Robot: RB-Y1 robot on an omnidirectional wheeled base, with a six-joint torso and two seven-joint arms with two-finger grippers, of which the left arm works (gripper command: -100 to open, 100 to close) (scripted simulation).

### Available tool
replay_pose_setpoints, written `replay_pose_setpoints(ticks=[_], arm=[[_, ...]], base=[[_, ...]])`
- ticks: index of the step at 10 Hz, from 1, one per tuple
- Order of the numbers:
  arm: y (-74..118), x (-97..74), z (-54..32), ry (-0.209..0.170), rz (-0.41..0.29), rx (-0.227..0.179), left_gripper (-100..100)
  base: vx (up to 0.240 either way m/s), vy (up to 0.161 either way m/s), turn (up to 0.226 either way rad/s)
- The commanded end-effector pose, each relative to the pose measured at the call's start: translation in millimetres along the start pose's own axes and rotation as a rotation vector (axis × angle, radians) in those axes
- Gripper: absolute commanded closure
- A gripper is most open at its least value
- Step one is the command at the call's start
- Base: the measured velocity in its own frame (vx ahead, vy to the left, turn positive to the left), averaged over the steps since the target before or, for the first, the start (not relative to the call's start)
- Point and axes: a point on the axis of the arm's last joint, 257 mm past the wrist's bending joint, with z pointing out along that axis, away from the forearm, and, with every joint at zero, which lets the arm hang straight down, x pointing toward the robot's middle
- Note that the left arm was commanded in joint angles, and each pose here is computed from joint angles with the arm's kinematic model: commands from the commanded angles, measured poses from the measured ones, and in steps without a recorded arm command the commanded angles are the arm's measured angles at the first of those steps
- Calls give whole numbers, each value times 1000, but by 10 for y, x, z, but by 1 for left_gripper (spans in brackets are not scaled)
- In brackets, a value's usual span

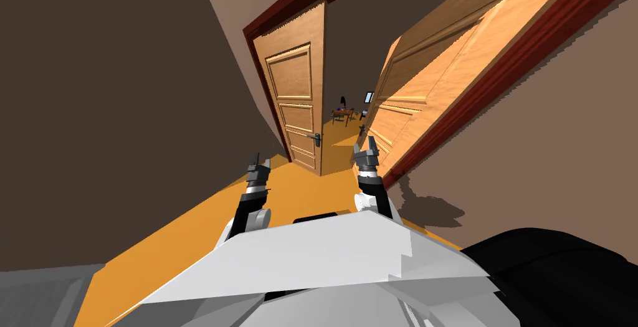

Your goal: Push the door open

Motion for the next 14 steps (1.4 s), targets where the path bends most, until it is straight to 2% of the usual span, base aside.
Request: replay_pose_setpoints(ticks=[1,2,9,10,14], arm=[[125,64,4,16,-15,-24,-100],[244,140,12,32,-28,-46,-100],[688,446,19,92,-73,-131,-100],[817,541,13,110,-84,-157,-100],[1132,783,-17,157,-109,-222,-100]], base=[[147,31,-118],[143,19,-126],[100,34,-88],[121,60,-148],[138,56,-122]])
